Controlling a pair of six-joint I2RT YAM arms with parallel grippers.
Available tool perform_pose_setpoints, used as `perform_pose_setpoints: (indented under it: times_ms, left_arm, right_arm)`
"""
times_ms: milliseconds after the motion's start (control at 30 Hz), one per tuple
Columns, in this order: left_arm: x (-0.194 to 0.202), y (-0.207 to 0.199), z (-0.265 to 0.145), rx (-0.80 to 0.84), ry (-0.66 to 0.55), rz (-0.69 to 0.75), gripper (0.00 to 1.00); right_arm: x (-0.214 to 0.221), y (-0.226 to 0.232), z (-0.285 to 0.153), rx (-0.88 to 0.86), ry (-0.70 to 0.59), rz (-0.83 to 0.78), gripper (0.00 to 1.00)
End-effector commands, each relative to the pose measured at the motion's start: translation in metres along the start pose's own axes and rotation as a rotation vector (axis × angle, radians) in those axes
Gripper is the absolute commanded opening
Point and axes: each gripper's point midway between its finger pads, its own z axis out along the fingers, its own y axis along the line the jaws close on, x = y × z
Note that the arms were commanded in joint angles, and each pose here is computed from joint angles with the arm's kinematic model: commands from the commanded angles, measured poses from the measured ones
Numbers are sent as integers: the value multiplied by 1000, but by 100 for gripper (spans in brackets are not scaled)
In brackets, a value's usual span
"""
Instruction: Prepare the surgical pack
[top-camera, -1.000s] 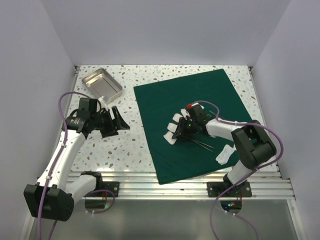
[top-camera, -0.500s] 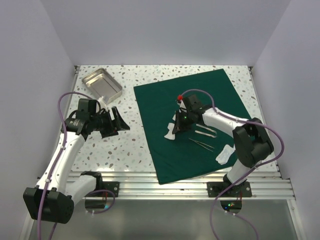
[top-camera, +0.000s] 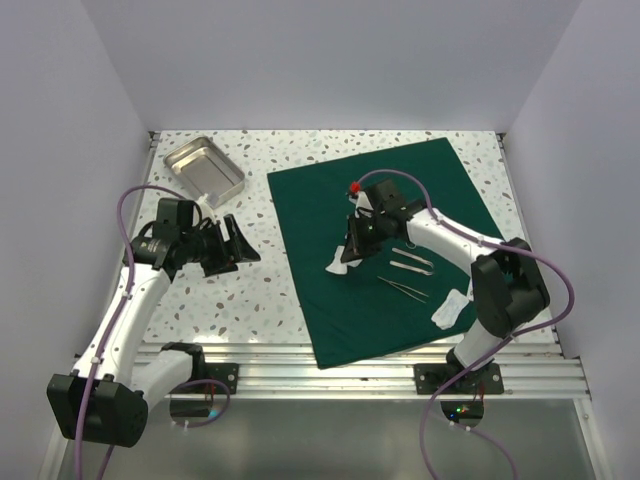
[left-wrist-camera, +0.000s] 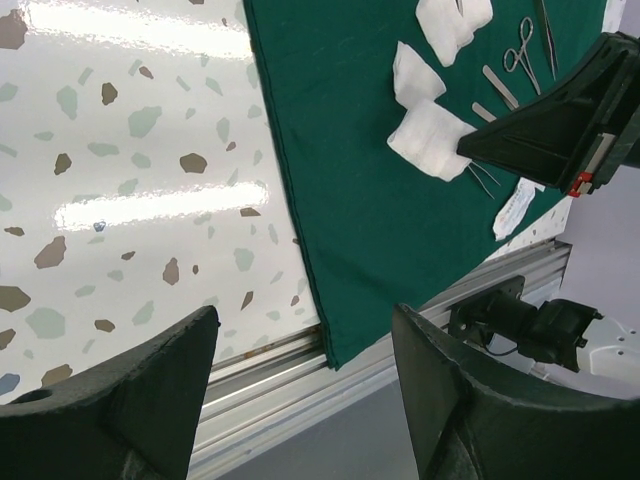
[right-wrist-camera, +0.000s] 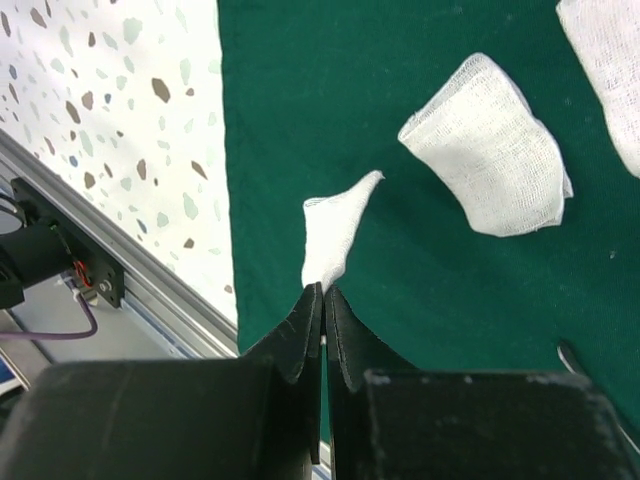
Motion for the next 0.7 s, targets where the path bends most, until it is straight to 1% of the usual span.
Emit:
perform_pose_setpoints:
  times_ms: [0, 200, 367, 667]
  left_arm:
    - [-3, -7, -1, 36, -9, 14, 73]
    - [-4, -8, 0, 36, -10, 7, 73]
    - [-4, -6, 2, 32, -6, 1, 73]
    - [-7, -7, 6, 34, -2, -4, 73]
  right_arm:
    - [-25, 11, -10, -12, -75, -35, 0]
    - [-43, -4, -3, 0, -104, 12, 0]
    - [-59, -15, -2, -34, -119, 39, 0]
    - [-61, -22, 8, -100, -98, 88, 0]
